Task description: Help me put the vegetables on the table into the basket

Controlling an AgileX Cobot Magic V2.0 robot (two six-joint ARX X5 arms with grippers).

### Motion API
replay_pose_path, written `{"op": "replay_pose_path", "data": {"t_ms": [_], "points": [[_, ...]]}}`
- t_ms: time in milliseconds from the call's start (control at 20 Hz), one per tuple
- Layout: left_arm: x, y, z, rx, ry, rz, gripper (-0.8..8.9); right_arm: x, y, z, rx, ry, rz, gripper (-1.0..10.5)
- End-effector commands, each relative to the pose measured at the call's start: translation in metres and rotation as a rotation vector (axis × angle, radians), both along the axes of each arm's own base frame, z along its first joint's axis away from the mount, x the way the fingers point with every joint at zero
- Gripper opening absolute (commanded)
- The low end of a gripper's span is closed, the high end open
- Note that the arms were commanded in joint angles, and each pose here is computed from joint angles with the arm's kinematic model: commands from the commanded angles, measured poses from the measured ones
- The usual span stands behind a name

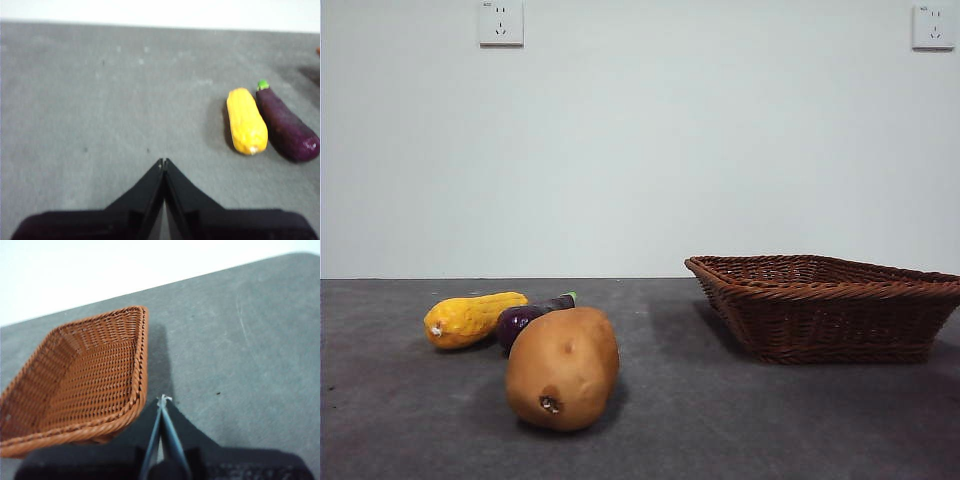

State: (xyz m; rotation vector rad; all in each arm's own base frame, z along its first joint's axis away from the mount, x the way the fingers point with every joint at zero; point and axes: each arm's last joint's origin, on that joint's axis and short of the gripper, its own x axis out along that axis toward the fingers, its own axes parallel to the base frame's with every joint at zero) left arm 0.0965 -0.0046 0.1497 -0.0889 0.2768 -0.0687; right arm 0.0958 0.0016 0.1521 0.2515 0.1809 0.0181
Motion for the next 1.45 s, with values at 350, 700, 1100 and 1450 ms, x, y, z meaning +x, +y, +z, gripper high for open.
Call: {"op": "replay_pose_path", "data": {"t_ms": [350, 700, 1100, 1450], "points": [[-0.001, -0.002, 0.037, -0.121, 0.028, -0.028, -0.06, 0.0, 0.002, -0.003, 0.206, 0.125, 0.017, -0.1], [0.011, -0.007, 0.044, -0.219, 0.154, -0.175, -0.06, 0.001, 0.004, 0.008, 0.255, 0.234, 0.063, -0.1], [0.042, -0.013, 0.064, -0.365, 0.336, -0.306, -0.04, 0.016, 0.008, 0.049, 0.297, 0.296, 0.185, 0.0], [0.064, -0.018, 0.083, -0.474, 0.415, -0.46, -0.04, 0.021, 0.012, 0.096, 0.407, 0.319, 0.308, 0.0]]}}
